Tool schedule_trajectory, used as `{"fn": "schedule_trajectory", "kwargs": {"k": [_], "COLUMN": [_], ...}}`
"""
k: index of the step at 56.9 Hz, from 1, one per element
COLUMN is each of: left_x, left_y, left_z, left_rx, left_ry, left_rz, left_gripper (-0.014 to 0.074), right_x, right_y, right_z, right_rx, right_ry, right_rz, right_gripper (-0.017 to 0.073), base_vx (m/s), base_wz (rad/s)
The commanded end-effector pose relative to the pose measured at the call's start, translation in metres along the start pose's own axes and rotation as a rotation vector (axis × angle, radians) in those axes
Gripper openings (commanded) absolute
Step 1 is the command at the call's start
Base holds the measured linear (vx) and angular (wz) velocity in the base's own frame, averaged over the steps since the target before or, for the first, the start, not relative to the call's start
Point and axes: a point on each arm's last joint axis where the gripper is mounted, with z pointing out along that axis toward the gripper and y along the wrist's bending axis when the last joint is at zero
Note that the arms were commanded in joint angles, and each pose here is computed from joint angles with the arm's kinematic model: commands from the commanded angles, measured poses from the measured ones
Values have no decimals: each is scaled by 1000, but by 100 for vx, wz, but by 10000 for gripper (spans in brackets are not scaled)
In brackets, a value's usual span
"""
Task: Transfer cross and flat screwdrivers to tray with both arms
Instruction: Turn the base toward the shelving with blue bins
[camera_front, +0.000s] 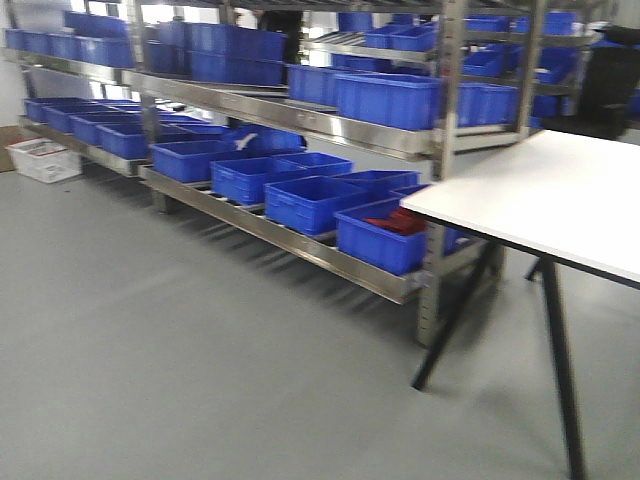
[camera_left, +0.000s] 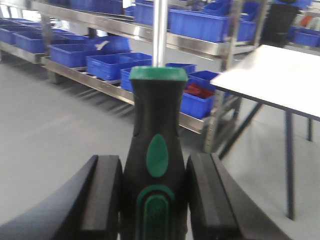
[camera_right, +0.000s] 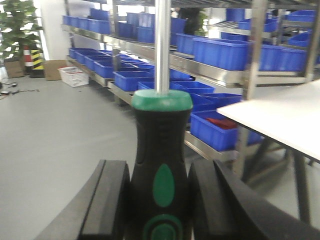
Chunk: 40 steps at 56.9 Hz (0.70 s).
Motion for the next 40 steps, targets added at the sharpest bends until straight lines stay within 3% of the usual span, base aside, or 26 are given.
{"fn": "schedule_trajectory", "kwargs": {"k": [1,40], "left_x": [-15,-15], "left_y": [-1,-1], "left_z": [-5,-5], "left_rx": [7,8], "left_ry": [-119,-119], "left_rz": [-8,-8], "left_gripper": [-6,-6], "right_x": [-16,-16], "right_y": [-2,-2], "right_z": [-2,-2], "right_rx": [17,17], "right_ry": [-116,-115], "right_rz": [0,0], "right_gripper": [-8,-8], "base_vx": [54,56], "base_wz": [48,52]}}
